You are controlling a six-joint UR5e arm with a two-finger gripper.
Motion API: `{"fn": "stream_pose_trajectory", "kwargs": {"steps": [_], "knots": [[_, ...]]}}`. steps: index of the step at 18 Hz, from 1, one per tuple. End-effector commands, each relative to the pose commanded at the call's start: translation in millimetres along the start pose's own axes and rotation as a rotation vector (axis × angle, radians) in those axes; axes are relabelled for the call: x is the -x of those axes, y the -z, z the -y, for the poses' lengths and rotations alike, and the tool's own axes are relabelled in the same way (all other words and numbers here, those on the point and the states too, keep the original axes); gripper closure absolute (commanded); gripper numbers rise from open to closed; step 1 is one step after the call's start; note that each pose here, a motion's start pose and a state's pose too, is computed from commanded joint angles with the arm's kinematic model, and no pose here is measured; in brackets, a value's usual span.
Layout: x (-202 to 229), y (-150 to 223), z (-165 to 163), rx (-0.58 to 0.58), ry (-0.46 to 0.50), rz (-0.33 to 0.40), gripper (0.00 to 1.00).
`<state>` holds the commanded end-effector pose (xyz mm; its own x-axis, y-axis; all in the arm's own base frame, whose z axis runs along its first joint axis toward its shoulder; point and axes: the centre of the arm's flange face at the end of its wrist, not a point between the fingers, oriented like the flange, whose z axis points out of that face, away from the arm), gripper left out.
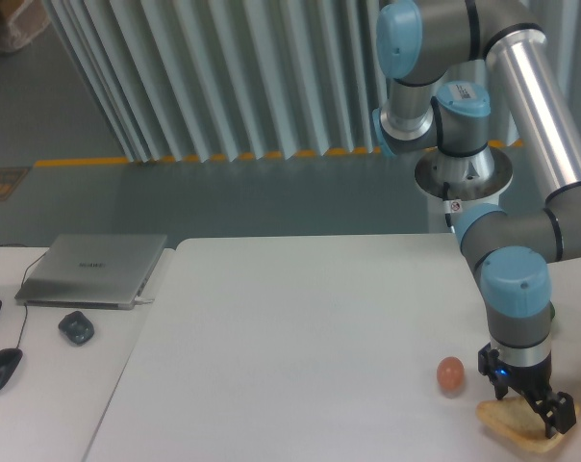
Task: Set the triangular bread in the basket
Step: 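Move the gripper over the triangular bread slice and lower it, then close the gripper on the bread slice and lift it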
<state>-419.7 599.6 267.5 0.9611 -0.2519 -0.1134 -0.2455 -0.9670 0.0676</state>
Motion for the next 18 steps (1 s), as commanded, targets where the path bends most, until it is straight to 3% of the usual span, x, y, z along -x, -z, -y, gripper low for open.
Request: {"fn": "stream_pose_trajectory", "kwargs": {"steps": [1, 3, 5, 6, 18], "knots": [[0.1, 0.0, -0.1, 0.001, 0.0, 0.001, 0.06], [0.1, 2.2, -0.6, 0.001, 0.002, 0.004, 0.54], [-0.7, 6.3, -1.8, 0.0, 0.007, 0.009, 0.93], [-1.9, 8.7, -2.8, -0.001, 0.009, 0.01, 1.0], [12.2, 78.2, -45.5, -0.131, 0.075, 0.034, 1.0]]}}
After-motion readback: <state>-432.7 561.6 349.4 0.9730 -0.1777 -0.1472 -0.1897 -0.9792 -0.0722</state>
